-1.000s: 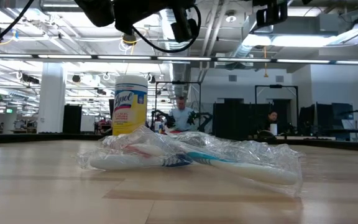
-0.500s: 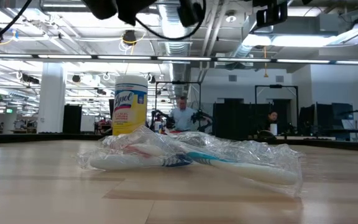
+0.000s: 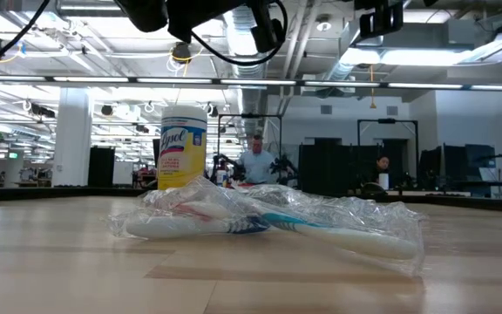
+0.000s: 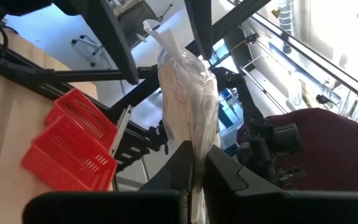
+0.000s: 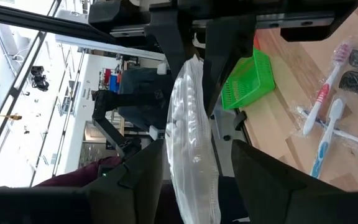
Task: Pick & Place Travel size toiletries
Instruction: Put the cotton pods into the left red basket
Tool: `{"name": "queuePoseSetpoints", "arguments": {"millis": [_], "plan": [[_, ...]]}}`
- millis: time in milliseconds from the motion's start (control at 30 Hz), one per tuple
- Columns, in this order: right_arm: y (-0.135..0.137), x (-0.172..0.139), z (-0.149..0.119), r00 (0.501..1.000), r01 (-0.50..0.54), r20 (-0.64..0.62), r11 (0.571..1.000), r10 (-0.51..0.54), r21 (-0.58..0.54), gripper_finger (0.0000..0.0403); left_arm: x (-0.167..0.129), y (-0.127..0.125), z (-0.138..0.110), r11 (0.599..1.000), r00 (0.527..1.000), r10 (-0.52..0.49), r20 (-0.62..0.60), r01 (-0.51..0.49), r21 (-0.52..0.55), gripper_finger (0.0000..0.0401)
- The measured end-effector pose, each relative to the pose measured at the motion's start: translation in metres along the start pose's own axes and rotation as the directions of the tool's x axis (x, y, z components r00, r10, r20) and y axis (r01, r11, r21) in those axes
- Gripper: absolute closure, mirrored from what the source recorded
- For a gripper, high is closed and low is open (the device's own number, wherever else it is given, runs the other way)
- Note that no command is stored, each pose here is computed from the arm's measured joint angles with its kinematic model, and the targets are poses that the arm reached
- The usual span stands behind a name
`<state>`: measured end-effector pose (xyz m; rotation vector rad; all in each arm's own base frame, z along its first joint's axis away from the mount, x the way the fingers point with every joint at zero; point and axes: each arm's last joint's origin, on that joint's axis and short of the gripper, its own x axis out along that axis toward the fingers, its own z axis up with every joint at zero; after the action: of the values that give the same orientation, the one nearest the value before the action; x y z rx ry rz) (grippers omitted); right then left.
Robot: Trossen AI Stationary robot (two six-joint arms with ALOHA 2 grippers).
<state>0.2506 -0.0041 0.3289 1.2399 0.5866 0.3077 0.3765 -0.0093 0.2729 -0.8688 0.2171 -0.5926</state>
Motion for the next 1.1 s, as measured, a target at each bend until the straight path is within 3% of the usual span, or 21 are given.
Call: {"name": "queuePoseSetpoints", "arguments": {"millis": [600, 1100], "plan": [[0.0005, 0.0009, -0.0013, 1.0, -0.001, -0.006, 1.0, 0.001, -0.002, 0.0313, -0.0001, 0.0033, -0.0022, 0.999, 0.999, 0.035, -0.012, -0.035, -0.025, 0.0391], [0.0004, 0.0009, -0.0013, 1.0, -0.001, -0.006, 1.0, 0.001, -0.018, 0.0348, -0.0001, 0.0034, -0.0019, 0.999, 0.999, 0.04, -0.005, -0.04, -0.025, 0.0391]]}}
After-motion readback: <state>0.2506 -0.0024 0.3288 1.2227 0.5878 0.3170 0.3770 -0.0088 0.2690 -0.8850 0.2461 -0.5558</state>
